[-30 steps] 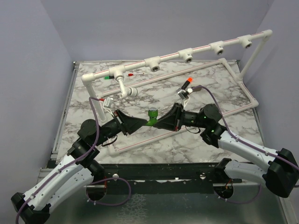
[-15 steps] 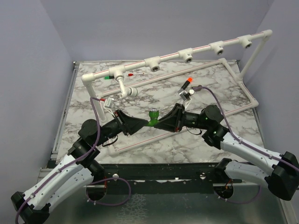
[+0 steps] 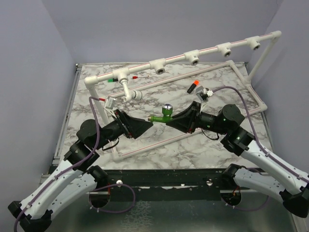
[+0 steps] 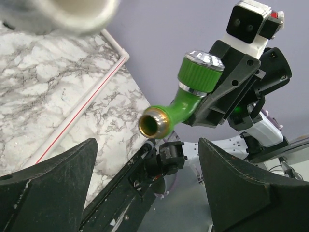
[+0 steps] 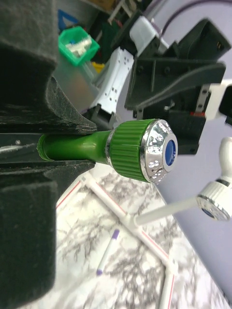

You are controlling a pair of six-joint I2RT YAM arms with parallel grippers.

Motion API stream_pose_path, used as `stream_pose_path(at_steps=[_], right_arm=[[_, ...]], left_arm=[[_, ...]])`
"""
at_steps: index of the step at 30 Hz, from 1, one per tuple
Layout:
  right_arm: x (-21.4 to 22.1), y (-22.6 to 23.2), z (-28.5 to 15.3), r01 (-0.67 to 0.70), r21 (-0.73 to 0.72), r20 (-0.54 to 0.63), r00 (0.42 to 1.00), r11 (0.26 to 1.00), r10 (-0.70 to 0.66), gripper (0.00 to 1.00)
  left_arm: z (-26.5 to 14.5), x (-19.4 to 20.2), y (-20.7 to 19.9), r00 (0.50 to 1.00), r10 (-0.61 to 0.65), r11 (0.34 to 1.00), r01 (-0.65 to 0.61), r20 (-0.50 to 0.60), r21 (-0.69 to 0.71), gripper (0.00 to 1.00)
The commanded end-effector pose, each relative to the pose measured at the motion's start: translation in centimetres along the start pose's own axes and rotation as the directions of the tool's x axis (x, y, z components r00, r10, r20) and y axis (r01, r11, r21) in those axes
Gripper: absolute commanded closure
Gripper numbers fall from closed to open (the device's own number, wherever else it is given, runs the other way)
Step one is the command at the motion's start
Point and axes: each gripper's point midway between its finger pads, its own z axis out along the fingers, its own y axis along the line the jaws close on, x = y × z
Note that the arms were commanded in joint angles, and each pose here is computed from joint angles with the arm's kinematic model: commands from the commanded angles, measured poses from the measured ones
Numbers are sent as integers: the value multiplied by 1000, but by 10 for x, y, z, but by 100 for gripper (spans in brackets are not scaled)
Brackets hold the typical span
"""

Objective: Install the water faucets

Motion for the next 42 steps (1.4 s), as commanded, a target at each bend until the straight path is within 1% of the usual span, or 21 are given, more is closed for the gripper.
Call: stream_pose_path(at_steps=[1,6,9,17,19,22,28,30,35,39,42], right_arm=[[-17,-19,-16,126,180,-14,992,976,-126,99],[-36,-33,-32,214,319,-41,976,923,-212,100],[-49,-39,-40,254,387,-50,966,886,-255,100],[-75,-41,-47,318,452,-54,942,833,-330,99],[-81,-43,-50,327,476,-59,938,817,-341,100],[-90,-44,-52,343,501,-63,930,795,-362,100],[-108,-47,-54,375,540,-73,913,753,-402,99],[-113,-46,-52,379,541,-68,909,751,-410,100],[-123,-44,-47,400,537,-71,899,743,-432,100],[-128,-51,-42,431,548,-101,885,717,-454,99],[-132,-52,-37,431,546,-85,882,718,-464,100]], left_arm=[[0,-21,-22,990,139,990,-139,0,9,14],[11,-41,-52,972,235,970,-233,-17,64,14],[19,-62,-72,953,304,949,-303,5,80,14],[54,-121,-100,884,465,885,-466,48,5,14],[63,-137,-98,866,496,868,-493,58,-57,15],[72,-163,-90,830,552,828,-536,74,-168,14],[90,-210,-69,738,671,705,-606,68,-369,14],[95,-225,-63,719,692,675,-610,70,-416,12],[101,-259,-29,700,711,621,-581,66,-526,11],[97,-283,12,717,694,600,-521,70,-607,11],[93,-294,35,728,682,579,-479,71,-659,11]])
